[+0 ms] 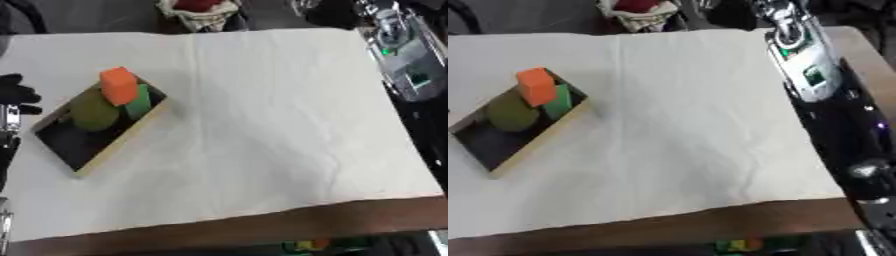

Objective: Pick up objects on the table and place them in the box.

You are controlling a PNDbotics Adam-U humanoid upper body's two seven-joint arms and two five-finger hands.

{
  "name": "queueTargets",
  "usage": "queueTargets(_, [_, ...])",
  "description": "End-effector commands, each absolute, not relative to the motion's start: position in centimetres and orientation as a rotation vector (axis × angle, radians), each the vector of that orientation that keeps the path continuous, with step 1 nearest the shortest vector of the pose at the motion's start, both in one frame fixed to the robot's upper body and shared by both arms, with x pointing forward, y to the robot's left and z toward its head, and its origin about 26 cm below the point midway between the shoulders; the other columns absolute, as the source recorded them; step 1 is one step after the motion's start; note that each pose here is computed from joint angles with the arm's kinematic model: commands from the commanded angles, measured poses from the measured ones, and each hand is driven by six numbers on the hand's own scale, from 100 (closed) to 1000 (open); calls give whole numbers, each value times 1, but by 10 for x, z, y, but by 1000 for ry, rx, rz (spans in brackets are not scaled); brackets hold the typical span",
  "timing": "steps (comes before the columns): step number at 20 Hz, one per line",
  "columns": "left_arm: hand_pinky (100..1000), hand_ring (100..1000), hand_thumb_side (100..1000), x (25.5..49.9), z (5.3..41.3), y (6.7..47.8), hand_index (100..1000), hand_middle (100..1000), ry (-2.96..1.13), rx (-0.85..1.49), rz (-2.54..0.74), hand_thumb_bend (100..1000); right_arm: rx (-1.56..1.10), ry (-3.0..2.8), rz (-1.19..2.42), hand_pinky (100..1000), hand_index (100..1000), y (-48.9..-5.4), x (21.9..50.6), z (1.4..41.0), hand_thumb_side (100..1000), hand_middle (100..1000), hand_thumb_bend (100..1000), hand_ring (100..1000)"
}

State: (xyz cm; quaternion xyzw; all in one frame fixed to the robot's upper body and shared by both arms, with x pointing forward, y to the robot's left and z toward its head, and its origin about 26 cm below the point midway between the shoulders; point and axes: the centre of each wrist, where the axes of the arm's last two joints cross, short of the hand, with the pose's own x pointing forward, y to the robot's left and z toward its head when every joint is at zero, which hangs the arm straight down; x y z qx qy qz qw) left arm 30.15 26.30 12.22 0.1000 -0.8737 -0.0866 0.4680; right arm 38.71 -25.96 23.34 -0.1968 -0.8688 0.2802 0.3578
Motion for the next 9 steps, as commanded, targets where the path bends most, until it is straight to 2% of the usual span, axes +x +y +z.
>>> queueTargets(1, [590, 631, 613, 302, 128, 268, 741, 573, -2157, 277, -215, 100, -498, -2321, 567, 648, 828, -272, 371, 243, 365, 630, 100, 659])
queueTargets(9, [589, 635, 619, 301, 126, 269, 739, 575, -2150, 290, -202, 100, -471, -2291, 324, 635, 819, -292, 344, 201, 408, 616, 100, 644])
